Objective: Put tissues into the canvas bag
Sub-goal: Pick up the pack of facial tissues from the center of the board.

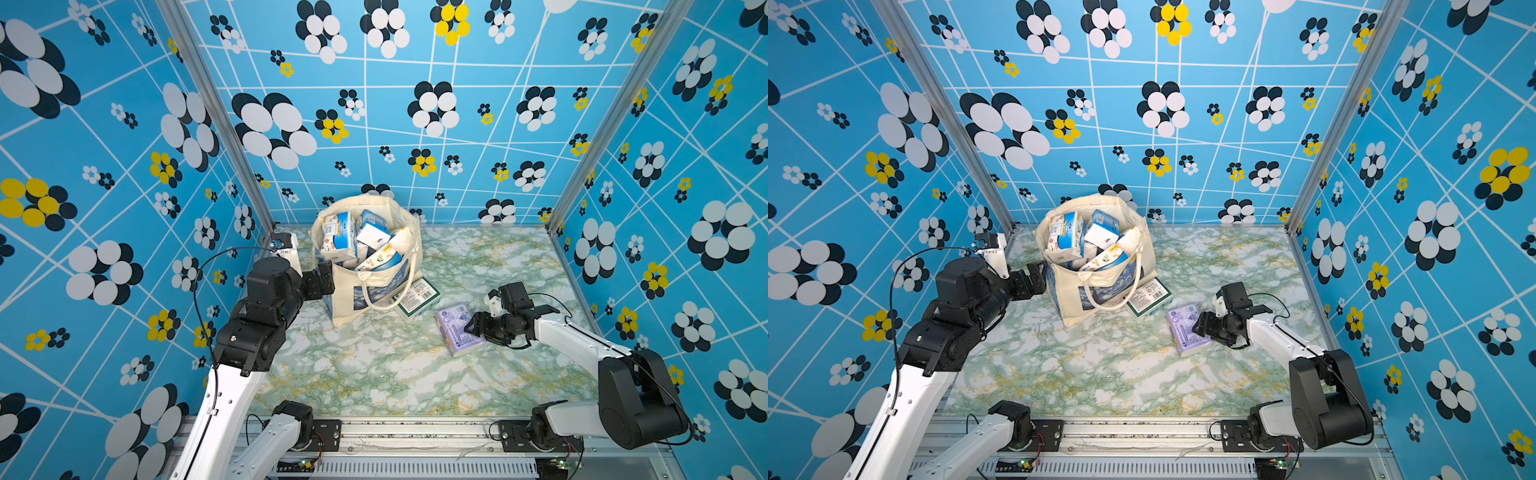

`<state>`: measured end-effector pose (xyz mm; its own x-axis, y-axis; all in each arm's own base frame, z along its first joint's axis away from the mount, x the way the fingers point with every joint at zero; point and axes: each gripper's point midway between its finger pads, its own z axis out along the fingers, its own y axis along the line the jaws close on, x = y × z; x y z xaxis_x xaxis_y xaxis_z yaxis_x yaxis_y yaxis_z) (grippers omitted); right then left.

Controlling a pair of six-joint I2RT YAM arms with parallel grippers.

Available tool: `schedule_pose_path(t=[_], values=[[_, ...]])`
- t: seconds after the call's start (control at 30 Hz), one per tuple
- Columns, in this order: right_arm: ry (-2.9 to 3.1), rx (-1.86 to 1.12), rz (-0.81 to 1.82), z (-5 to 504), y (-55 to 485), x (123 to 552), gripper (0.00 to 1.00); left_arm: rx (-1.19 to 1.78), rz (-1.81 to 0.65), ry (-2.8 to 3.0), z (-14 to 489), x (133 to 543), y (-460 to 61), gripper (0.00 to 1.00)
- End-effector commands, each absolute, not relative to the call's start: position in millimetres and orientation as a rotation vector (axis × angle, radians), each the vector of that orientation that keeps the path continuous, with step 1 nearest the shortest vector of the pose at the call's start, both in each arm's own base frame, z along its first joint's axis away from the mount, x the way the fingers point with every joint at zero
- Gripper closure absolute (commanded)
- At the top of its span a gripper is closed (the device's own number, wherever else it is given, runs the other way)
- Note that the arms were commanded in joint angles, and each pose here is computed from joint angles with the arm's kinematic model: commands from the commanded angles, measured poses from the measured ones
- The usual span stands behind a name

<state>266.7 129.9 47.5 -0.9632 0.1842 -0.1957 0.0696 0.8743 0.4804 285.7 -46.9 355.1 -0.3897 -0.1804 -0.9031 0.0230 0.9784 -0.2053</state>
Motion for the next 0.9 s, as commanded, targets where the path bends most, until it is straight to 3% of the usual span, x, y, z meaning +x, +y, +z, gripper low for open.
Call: schedule_pose_path(t=[0.0, 0.2, 0.4, 0.6, 0.87], values=[[2.828, 0.175, 0.77, 40.2, 136.3, 264.8, 0.37, -0.105, -0.22, 1.934, 365.9, 286.1, -45.8, 0.03], [2.844, 0.171, 0.791, 35.8, 139.2, 264.8, 0.61, -0.107, -0.22, 1.939, 363.8, 287.6, -45.7, 0.03], [2.815, 0.147, 0.753, 55.2, 135.1, 266.9, 0.98, -0.112, -0.218, 1.94, 362.0, 288.9, -44.9, 0.03], [2.725, 0.114, 0.685, 96.0, 126.6, 270.8, 1.0, -0.111, -0.211, 1.947, 359.7, 290.6, -44.5, 0.03], [2.441, 0.048, 0.522, 212.9, 105.7, 293.6, 1.0, -0.136, -0.163, 1.943, 361.9, 287.6, -34.8, 0.03]])
